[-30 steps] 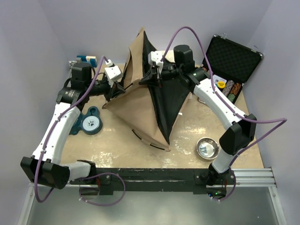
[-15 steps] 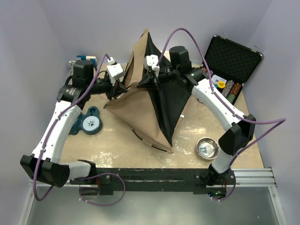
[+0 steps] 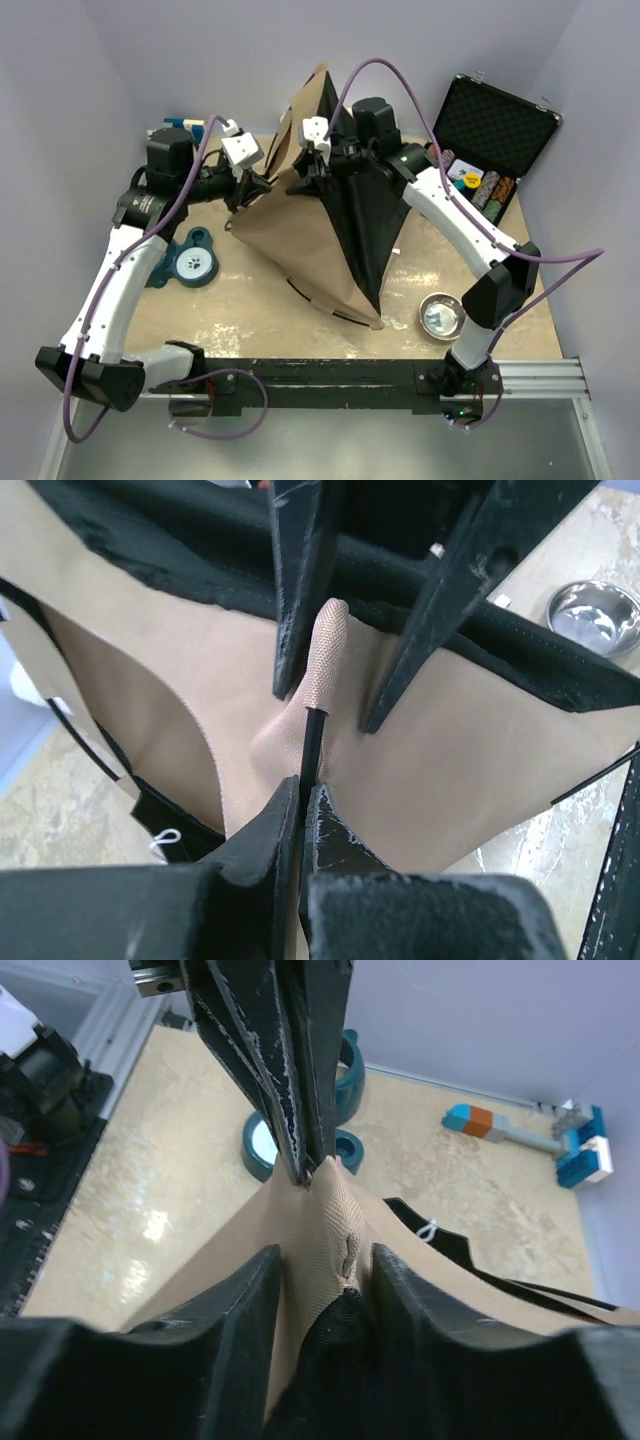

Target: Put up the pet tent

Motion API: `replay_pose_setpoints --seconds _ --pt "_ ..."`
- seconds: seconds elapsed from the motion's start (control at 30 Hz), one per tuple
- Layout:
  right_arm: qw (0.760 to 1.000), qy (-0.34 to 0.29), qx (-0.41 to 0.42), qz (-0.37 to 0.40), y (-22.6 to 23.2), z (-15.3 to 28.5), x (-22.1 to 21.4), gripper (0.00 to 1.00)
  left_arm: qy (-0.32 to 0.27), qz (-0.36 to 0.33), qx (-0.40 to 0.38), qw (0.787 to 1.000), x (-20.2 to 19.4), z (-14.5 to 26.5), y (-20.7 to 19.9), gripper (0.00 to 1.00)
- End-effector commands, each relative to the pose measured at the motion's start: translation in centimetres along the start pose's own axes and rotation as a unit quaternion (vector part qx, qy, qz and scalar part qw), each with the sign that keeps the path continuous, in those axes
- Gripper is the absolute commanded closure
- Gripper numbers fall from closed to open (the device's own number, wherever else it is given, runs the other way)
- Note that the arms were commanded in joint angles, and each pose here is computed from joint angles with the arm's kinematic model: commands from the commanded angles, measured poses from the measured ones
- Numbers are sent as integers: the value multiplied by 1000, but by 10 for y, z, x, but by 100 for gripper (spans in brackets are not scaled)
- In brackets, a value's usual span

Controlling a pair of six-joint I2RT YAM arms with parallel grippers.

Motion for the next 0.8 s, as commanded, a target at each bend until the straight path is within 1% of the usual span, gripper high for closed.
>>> replay_pose_setpoints --seconds 0.0,0.1,0.2,0.3,0.33,0.37,0.43,0.6,0.63,0.67,0.77 --pt "999 -9 -45 -4 -16 20 19 45 -27 -5 29 999 19 9 -3 100" --pt "997 -21 -80 0 -28 39 32 37 -53 -36 51 997 40 19 -2 100" --pt "994 -39 -98 11 -30 48 51 32 -87 -66 58 992 62 26 -4 100" --pt "992 -60 -115 9 -29 54 67 26 -125 -82 57 987 80 32 -8 100" --pt "991 -66 -120 12 -30 55 71 24 -138 -83 58 985 85 34 -9 100" --pt "989 -72 -125 11 -30 57 76 17 -151 -87 61 983 91 36 -10 100" --pt "987 -84 -135 17 -32 59 86 14 -179 -99 74 976 103 40 -10 100" --pt "982 -104 -155 33 -38 68 110 12 -240 -118 114 957 136 53 -8 100" --pt "980 -107 -165 38 -40 71 117 10 -245 -116 123 955 142 54 -5 100" --pt "978 -111 -173 43 -41 74 124 5 -253 -110 129 952 147 56 -5 100" --pt "968 -116 -214 62 -44 89 145 2 -275 -90 151 945 158 63 -4 100"
Point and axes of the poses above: each gripper's point midway between its finger pads, its own z axis back along the fingers, its own y axis along the line the jaws close on, x = y × z, the point moved 8 cm from there along z, back along the fingers, and after that the axes turned 12 degrees about z, right-handed, at the moved point
